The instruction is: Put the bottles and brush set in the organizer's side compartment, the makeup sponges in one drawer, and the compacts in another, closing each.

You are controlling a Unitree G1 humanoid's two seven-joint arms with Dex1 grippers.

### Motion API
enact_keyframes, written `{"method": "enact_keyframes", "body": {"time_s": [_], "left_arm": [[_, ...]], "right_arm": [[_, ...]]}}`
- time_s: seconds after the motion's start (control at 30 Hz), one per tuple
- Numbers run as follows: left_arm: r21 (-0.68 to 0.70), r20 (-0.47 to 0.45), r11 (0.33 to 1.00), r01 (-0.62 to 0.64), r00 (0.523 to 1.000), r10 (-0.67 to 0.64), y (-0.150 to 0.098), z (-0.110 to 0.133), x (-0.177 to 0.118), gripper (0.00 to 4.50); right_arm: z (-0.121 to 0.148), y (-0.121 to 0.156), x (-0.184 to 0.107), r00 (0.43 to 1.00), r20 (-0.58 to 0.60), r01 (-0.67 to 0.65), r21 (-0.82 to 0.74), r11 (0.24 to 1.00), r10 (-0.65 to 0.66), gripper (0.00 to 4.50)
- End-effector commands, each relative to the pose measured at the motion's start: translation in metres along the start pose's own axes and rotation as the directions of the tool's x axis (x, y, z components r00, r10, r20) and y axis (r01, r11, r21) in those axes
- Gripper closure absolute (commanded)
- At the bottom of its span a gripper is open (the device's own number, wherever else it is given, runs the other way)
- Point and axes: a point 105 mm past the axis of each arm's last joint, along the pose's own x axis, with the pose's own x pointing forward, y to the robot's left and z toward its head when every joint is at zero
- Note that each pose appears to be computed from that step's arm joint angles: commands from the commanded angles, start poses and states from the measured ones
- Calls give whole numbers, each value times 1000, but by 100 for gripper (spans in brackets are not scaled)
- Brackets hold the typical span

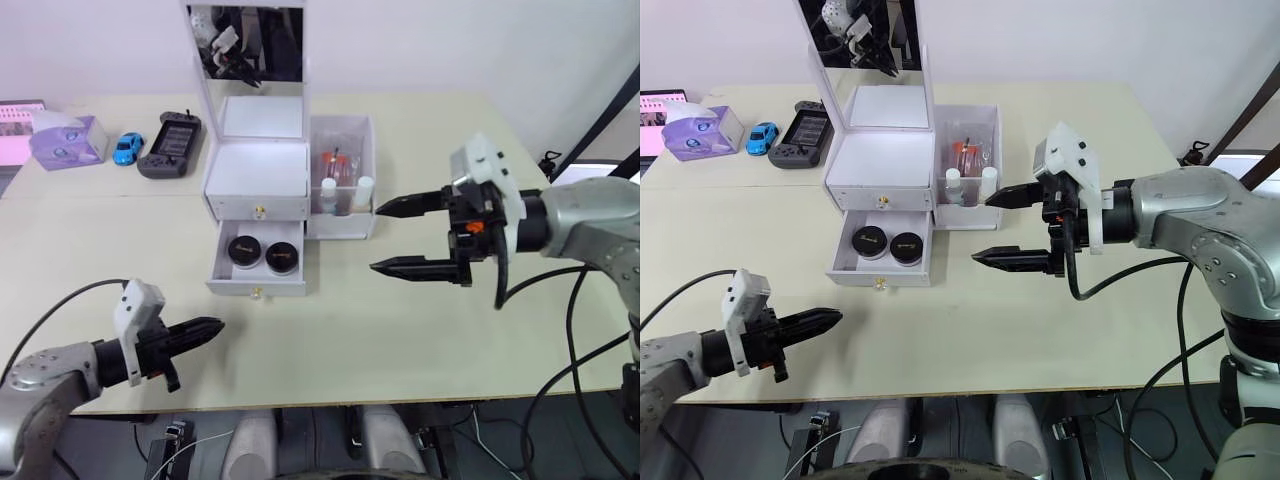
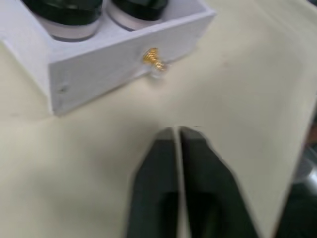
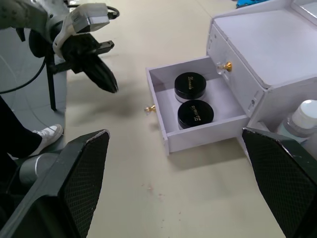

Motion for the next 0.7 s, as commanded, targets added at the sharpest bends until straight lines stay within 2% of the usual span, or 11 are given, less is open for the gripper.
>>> {"method": "enact_keyframes", "body": {"time_s": [0.03,0.2,0.33,0.47,0.7], "left_arm": [[48,75,998,-40,996,36,-5,6,13,449],[47,178,988,-149,974,138,3,8,30,449],[37,230,981,-191,957,177,6,11,40,449],[60,253,968,-244,942,221,17,16,49,449],[88,293,966,-244,933,209,28,37,66,449]], "right_arm": [[12,-1,-3,1000,25,18,-62,998,-16,0],[12,-4,-4,999,23,42,-62,997,-41,0],[14,-6,-4,998,25,52,-63,997,-51,0],[14,-6,-4,998,23,61,-68,996,-60,0],[17,-6,-7,996,21,85,-79,993,-83,0]]}}
